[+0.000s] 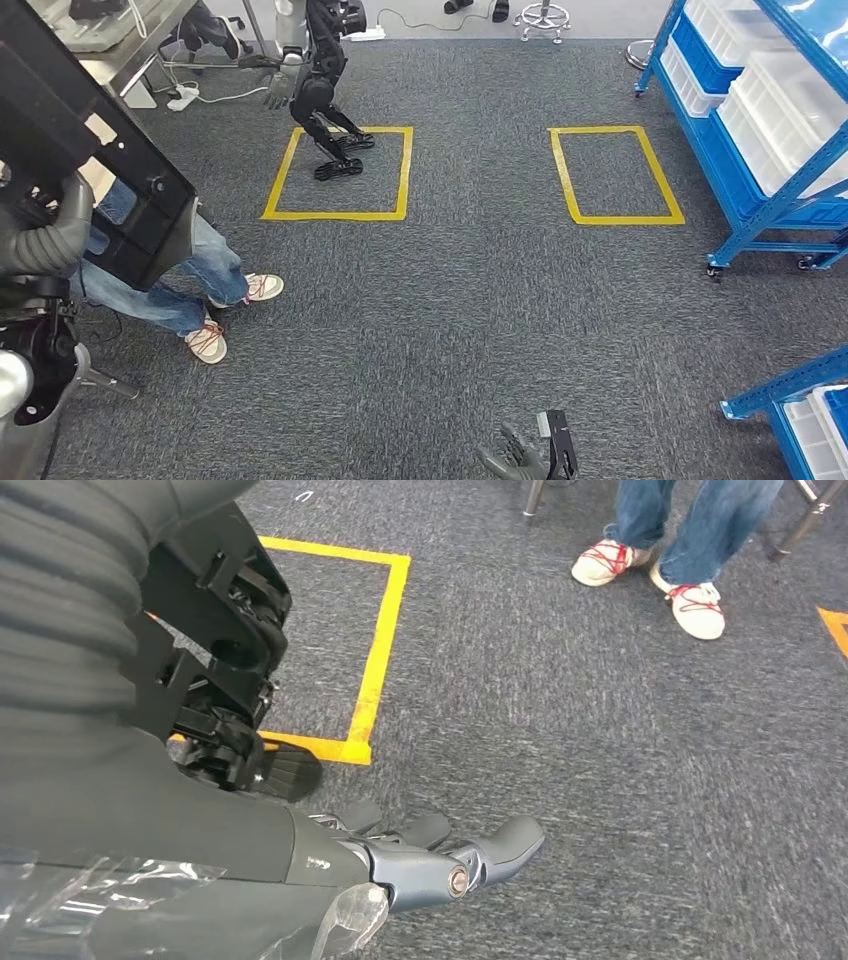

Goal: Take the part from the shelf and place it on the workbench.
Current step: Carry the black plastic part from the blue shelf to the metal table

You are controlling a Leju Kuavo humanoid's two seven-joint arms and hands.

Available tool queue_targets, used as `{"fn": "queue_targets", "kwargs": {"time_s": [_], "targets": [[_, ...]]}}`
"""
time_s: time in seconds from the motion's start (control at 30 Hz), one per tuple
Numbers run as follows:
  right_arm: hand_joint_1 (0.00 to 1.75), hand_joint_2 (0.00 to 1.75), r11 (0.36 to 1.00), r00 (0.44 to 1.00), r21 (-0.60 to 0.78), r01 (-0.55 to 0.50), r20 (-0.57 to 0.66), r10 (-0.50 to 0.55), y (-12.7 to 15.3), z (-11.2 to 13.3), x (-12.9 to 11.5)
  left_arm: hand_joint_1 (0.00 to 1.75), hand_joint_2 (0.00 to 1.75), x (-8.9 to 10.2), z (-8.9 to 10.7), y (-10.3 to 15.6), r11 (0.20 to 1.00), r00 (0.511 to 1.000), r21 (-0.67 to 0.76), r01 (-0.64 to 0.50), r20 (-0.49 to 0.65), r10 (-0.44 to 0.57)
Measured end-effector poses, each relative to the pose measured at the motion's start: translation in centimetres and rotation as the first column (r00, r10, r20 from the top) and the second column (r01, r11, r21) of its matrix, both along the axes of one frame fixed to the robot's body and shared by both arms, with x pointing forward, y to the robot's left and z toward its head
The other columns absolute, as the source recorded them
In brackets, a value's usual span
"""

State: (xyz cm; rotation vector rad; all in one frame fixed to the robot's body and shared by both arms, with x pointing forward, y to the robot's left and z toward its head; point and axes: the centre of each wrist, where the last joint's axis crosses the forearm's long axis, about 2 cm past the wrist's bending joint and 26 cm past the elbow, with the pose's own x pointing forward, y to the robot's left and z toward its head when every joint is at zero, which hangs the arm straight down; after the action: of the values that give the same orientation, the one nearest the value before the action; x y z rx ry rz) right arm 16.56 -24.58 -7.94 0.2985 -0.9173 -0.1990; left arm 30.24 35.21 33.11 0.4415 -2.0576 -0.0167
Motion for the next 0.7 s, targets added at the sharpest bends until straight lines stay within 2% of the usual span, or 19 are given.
{"fn": "queue_targets", "kwargs": {"time_s": [0.7], "targets": [[0.00, 1.75, 1.000, 1.000, 0.004, -0.014, -0.007, 0.014, -0.03, -0.04, -0.13, 1.75, 1.75, 0.08, 0.47, 0.19, 1.000, 1.000, 0.003, -0.023, 0.013, 0.023]]}}
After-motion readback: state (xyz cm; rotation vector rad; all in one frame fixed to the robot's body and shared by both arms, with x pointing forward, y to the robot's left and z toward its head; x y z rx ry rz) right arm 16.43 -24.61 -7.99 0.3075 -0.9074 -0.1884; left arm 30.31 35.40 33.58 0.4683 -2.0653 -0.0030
